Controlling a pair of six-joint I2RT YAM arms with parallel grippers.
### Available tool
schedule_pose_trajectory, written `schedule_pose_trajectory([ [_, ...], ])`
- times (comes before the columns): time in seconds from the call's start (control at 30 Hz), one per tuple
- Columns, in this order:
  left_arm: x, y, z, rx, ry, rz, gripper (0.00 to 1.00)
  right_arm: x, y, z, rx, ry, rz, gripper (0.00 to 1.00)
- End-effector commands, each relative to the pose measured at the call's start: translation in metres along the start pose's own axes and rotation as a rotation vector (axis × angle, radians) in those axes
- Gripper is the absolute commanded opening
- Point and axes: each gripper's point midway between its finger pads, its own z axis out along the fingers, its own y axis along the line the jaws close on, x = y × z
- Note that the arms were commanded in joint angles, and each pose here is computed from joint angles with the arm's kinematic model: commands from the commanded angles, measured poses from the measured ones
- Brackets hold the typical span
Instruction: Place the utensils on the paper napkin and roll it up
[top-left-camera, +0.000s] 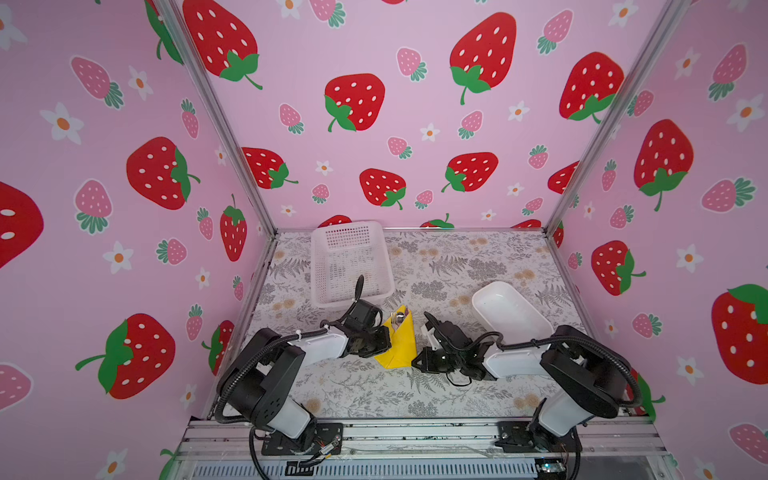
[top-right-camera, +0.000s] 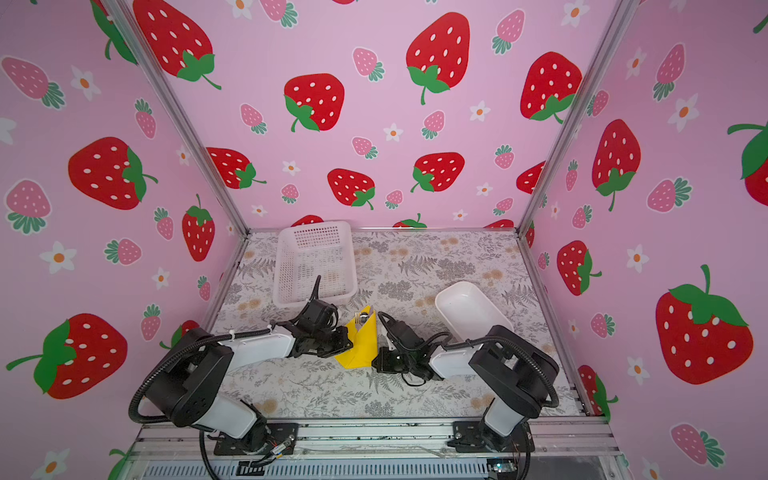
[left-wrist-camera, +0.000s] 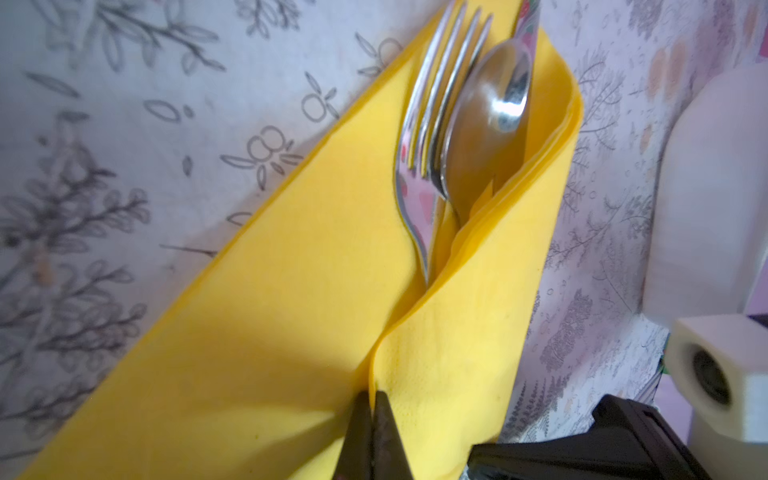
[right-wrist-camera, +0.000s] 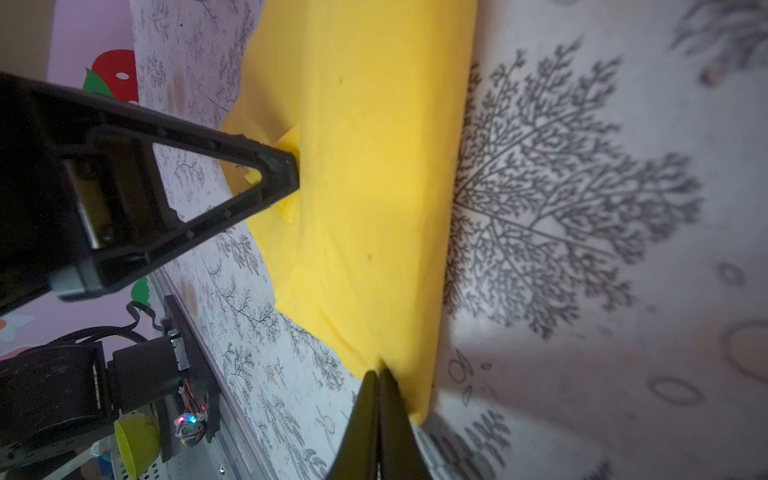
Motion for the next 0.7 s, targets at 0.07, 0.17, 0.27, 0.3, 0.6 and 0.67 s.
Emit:
schedule_pose_trajectory([
  [0.07,0.027,0.031,0.003,-0.091,0.070,-0.044,0.00,0.002,-0.015,-0.005,0.059,-0.015,0.018,0.07],
  [0.17,0.026,0.031,0.002,-0.094,0.066,-0.042,0.00,-0.005,-0.001,-0.011,0.020,-0.036,-0.005,0.08],
  [0.27,0.025,0.031,0.001,-0.095,0.063,-0.040,0.00,-0.014,0.006,-0.019,0.010,-0.086,-0.020,0.09],
  [0.3,0.025,0.030,0.001,-0.093,0.062,-0.037,0.00,-0.017,0.006,-0.020,0.010,-0.097,-0.019,0.09],
  [0.6,0.028,0.033,0.001,-0.098,0.064,-0.045,0.00,-0.017,0.020,-0.007,-0.060,-0.050,-0.020,0.10],
  [0.67,0.028,0.033,0.001,-0.098,0.063,-0.046,0.00,-0.017,0.023,-0.003,-0.073,-0.035,-0.028,0.10],
])
